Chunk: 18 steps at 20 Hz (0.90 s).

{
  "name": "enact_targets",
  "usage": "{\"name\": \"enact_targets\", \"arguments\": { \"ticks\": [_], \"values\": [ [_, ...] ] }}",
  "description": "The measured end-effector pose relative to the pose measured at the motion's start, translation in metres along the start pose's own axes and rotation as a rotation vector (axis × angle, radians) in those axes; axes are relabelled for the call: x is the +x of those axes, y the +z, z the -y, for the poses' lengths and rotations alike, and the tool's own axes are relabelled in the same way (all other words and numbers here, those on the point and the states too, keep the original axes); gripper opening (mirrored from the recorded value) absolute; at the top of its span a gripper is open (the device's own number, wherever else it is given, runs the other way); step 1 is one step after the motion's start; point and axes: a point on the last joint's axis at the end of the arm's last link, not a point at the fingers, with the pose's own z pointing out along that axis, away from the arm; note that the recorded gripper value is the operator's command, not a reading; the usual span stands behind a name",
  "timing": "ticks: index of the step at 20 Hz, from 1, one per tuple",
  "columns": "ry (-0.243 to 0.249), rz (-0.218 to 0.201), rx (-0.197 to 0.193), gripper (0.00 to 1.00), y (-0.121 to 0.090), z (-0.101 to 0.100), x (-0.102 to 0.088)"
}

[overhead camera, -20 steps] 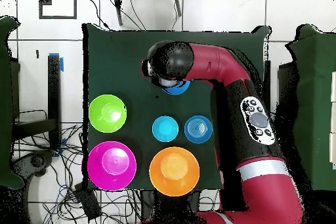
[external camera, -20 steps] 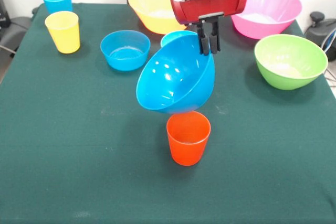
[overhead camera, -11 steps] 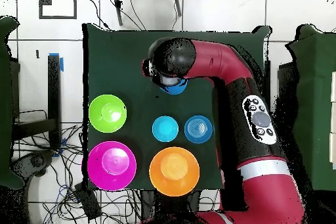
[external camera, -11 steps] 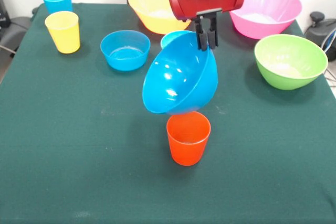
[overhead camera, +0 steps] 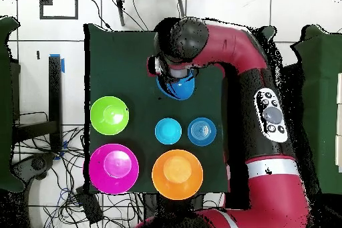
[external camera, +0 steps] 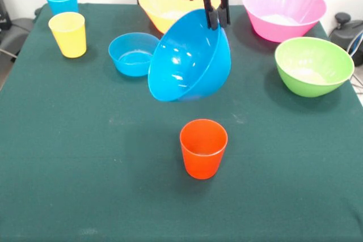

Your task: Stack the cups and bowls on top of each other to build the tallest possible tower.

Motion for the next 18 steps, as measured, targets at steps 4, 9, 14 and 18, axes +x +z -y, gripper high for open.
{"name": "enact_targets", "arguments": {
  "ticks": [4, 9, 14, 18],
  "values": [
    [0.003, 0.01, -0.001, 0.0, -0.013, 0.001, -0.009],
    [0.01, 0.035, -0.001, 0.0, -0.019, 0.005, -0.018],
    [0.016, 0.05, -0.005, 0.0, -0.018, 0.009, -0.027],
    [0.016, 0.06, -0.009, 0.0, -0.015, 0.007, -0.037]
  ]
}}
